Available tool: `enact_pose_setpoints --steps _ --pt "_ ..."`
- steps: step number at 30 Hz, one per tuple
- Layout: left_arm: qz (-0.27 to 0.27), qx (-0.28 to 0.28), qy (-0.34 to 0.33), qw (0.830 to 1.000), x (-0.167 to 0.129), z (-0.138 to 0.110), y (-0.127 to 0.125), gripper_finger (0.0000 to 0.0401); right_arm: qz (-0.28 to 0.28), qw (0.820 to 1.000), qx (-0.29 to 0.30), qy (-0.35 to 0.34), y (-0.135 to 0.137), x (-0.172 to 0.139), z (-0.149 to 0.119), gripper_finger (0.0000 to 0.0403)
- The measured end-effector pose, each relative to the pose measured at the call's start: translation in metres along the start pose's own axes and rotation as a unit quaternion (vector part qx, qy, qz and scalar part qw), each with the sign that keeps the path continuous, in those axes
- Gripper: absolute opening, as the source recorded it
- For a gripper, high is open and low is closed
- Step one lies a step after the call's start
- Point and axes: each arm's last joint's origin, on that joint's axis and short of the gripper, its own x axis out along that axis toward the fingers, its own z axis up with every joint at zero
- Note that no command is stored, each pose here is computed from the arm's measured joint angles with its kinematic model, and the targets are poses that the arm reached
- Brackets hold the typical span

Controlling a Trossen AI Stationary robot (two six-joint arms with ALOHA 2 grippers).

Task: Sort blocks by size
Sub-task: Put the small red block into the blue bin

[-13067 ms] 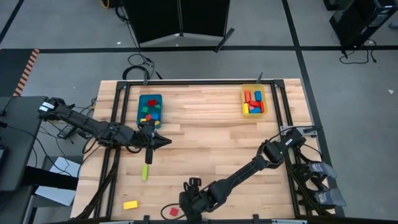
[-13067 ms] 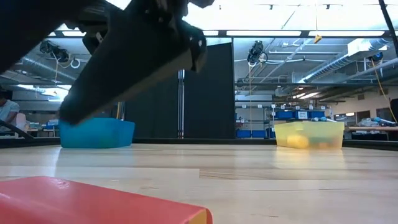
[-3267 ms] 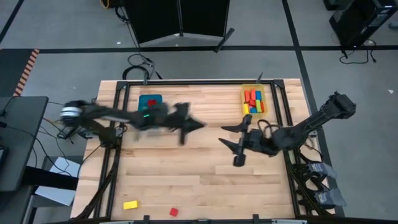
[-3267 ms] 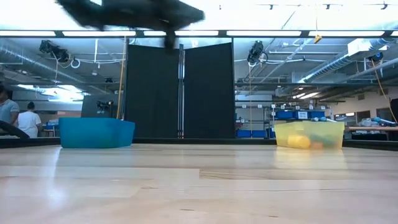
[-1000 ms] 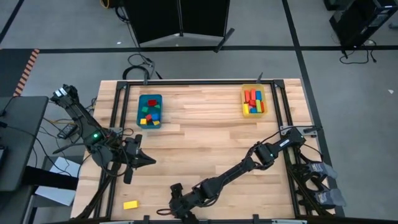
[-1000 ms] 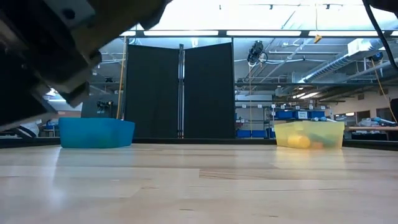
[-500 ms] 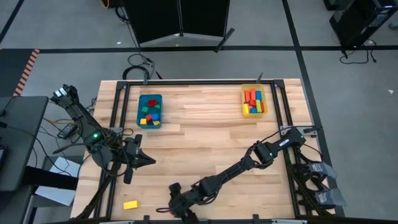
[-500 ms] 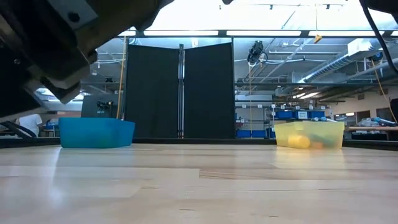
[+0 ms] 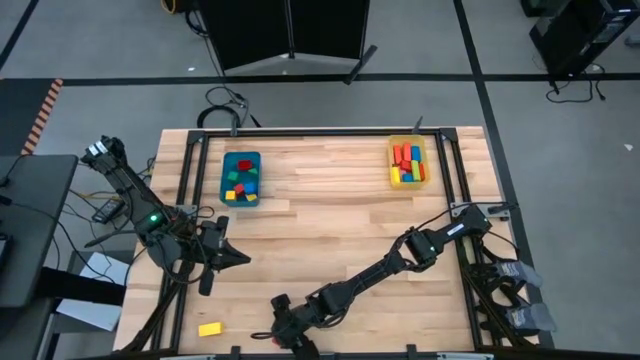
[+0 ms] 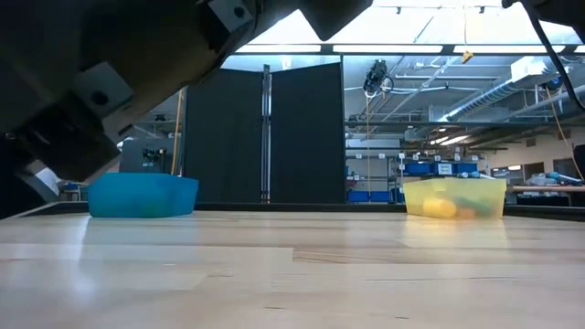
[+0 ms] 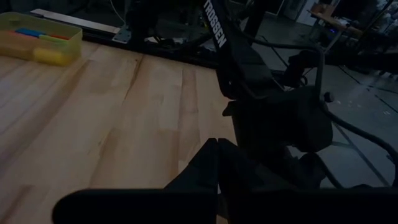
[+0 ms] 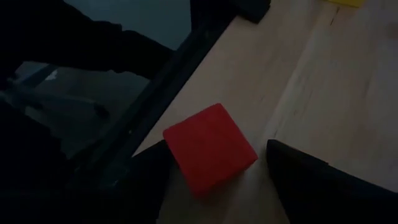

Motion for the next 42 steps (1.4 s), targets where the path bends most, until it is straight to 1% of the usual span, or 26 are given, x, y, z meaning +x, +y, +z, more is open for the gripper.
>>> enact_pose_setpoints --steps 3,5,10,13,16,19,23,26,28,29,30,32,33,35,37,39,40,41,42 --pt "0.000 0.000 0.000 1.000 0.000 0.000 0.000 0.0013 -0.001 1.000 -0.001 -0.003 -0.001 0.001 0.000 0.0252" --pt "0.000 0.000 0.000 1.000 0.000 0.000 0.000 0.0013 -0.004 1.000 -0.003 -0.007 -0.003 0.001 0.000 0.0228" --pt "0.000 0.000 0.000 1.000 0.000 0.000 0.000 0.0013 -0.011 1.000 -0.010 -0.018 -0.013 0.001 0.001 0.0145" --pt "0.000 -0.008 0.000 1.000 0.000 0.000 0.000 0.0013 -0.030 0.999 -0.019 -0.028 -0.026 -0.001 0.003 0.0142" --pt "0.001 -0.012 -0.005 1.000 0.000 0.001 0.000 0.0013 -0.070 0.996 -0.030 -0.043 -0.045 -0.011 0.015 0.0142" --pt "0.008 -0.016 -0.031 0.999 0.000 0.005 -0.001 0.0013 -0.128 0.988 -0.040 -0.078 -0.074 -0.033 0.039 0.0142" --pt "-0.011 -0.006 -0.087 0.996 -0.002 0.019 -0.007 0.0013 -0.223 0.966 -0.041 -0.124 -0.130 -0.066 0.067 0.0142" --pt "-0.028 0.006 -0.136 0.990 -0.006 0.030 -0.011 0.0013 -0.289 0.944 -0.025 -0.160 -0.182 -0.087 0.069 0.0142" --pt "-0.034 0.021 -0.164 0.986 -0.010 0.037 -0.013 0.0013 -0.325 0.929 -0.006 -0.174 -0.222 -0.103 0.062 0.0142" --pt "-0.032 0.025 -0.177 0.983 -0.011 0.039 -0.014 0.0013 -0.340 0.923 0.005 -0.181 -0.240 -0.111 0.058 0.0142" --pt "-0.013 0.031 -0.188 0.982 -0.012 0.041 -0.013 0.0013 -0.351 0.918 0.017 -0.185 -0.257 -0.119 0.053 0.0142" --pt "0.000 0.030 -0.207 0.978 -0.015 0.045 -0.012 0.0013 -0.355 0.912 0.037 -0.203 -0.283 -0.131 0.046 0.0142" --pt "-0.030 0.030 -0.209 0.977 -0.017 0.047 -0.014 0.0013 -0.355 0.911 0.050 -0.203 -0.295 -0.136 0.040 0.0142" --pt "-0.057 0.037 -0.209 0.976 -0.019 0.048 -0.017 0.0013 -0.374 0.905 0.069 -0.190 -0.323 -0.147 0.023 0.0142" --pt "-0.040 0.039 -0.217 0.975 -0.020 0.050 -0.015 0.0013 -0.382 0.904 0.081 -0.177 -0.343 -0.155 0.010 0.0142" --pt "-0.010 0.038 -0.220 0.975 -0.020 0.050 -0.013 0.0013 -0.360 0.909 0.077 -0.194 -0.345 -0.158 0.011 0.0142" --pt "-0.007 0.040 -0.221 0.974 -0.021 0.050 -0.013 0.0013 -0.350 0.910 0.076 -0.208 -0.343 -0.159 0.015 0.0148" --pt "-0.008 0.039 -0.223 0.974 -0.021 0.050 -0.013 0.0013 -0.344 0.910 0.079 -0.218 -0.342 -0.159 0.017 0.0163" --pt "-0.006 0.038 -0.224 0.974 -0.022 0.050 -0.013 0.0013 -0.340 0.910 0.080 -0.223 -0.340 -0.158 0.019 0.0187"
